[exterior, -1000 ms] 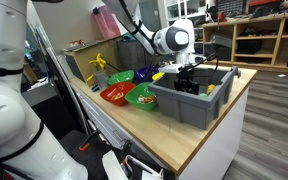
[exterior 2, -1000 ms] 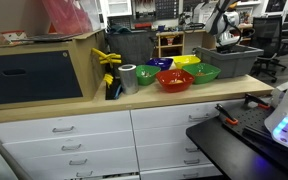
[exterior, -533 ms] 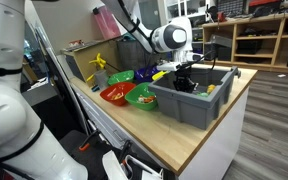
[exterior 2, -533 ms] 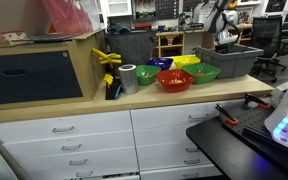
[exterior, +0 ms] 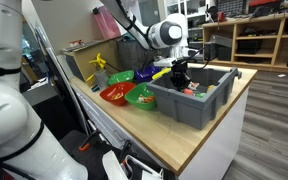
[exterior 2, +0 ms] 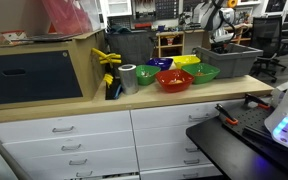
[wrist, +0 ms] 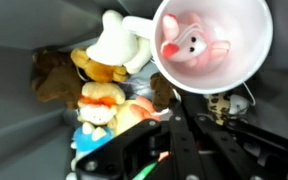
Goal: Move two items from the grey object to the green bowl
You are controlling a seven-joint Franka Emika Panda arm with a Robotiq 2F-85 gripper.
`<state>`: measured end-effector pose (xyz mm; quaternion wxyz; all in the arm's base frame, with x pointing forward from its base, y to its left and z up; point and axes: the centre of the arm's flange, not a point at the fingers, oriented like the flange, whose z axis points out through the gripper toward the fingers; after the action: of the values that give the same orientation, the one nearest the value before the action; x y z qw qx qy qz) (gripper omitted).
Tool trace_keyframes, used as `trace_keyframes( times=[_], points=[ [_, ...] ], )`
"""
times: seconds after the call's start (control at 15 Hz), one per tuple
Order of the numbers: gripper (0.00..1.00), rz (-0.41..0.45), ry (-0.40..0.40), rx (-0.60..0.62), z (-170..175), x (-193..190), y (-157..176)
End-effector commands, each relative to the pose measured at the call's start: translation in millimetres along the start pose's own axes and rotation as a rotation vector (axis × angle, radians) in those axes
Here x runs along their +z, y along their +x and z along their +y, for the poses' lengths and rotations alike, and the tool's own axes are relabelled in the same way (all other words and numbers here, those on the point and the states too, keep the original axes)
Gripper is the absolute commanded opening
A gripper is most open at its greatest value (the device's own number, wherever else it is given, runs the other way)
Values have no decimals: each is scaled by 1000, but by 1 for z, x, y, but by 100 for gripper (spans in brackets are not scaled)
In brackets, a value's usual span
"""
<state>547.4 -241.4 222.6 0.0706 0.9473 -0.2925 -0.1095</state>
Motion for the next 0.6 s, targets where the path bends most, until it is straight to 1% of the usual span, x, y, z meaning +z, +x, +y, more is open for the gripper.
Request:
trace_keyframes(
  times=[0.0, 0.53],
  points=[
    [1, 39, 31, -4, -22, -46, -5],
    [1, 103, 49, -52, -44, -99, -12]
  ],
)
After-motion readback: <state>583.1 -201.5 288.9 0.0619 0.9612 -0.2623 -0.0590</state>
